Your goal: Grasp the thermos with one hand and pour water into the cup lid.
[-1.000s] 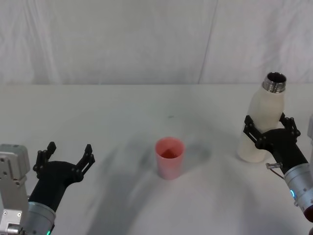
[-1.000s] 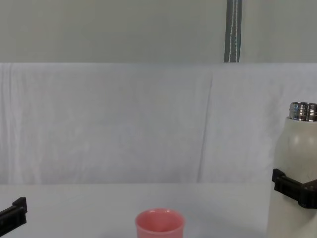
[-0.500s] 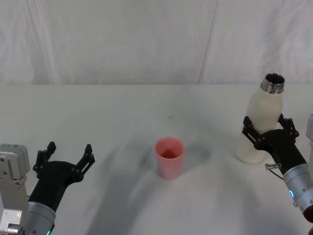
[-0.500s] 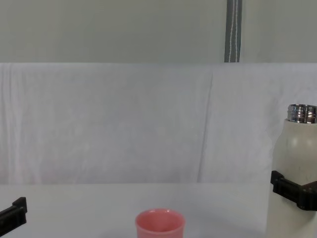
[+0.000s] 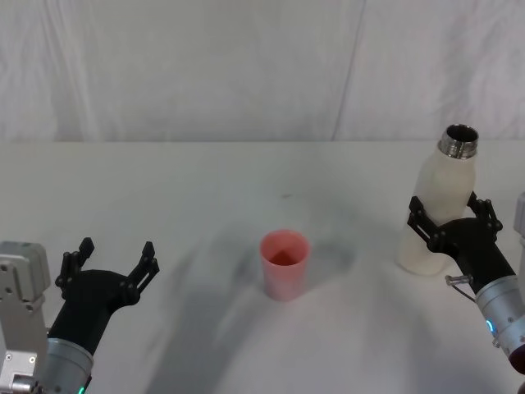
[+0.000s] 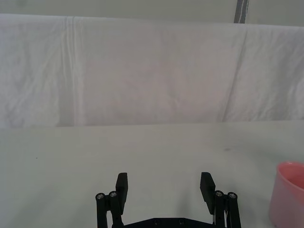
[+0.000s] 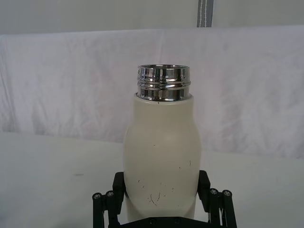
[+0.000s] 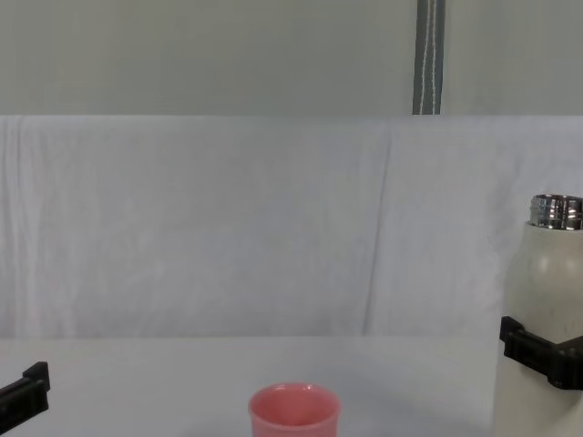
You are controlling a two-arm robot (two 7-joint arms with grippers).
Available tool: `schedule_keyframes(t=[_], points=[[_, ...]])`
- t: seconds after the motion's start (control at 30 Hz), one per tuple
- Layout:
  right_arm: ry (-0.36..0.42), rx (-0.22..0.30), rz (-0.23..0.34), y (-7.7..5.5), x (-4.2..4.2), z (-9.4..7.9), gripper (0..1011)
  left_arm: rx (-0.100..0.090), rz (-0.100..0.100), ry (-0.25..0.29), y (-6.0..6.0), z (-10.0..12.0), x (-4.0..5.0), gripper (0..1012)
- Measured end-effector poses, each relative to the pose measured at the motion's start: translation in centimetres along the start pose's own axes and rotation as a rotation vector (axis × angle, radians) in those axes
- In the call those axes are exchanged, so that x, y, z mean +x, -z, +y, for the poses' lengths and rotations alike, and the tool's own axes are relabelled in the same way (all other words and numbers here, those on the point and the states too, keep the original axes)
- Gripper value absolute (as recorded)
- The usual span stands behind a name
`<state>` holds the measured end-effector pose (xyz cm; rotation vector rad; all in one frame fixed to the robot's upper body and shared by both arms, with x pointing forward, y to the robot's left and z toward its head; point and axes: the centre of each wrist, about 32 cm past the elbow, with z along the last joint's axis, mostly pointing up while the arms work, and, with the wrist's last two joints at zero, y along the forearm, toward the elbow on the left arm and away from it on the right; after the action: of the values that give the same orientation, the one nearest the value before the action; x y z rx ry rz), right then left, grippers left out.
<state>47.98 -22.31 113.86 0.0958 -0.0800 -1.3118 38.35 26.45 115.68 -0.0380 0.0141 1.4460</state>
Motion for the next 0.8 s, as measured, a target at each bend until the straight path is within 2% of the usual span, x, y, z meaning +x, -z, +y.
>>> schedule_keyframes(t=[0.8], points=[[0.002, -0.002, -0.003, 0.03, 0.07, -0.03, 948, 0.000, 0.000, 0.000, 0.00, 0.00, 0.00, 1001]])
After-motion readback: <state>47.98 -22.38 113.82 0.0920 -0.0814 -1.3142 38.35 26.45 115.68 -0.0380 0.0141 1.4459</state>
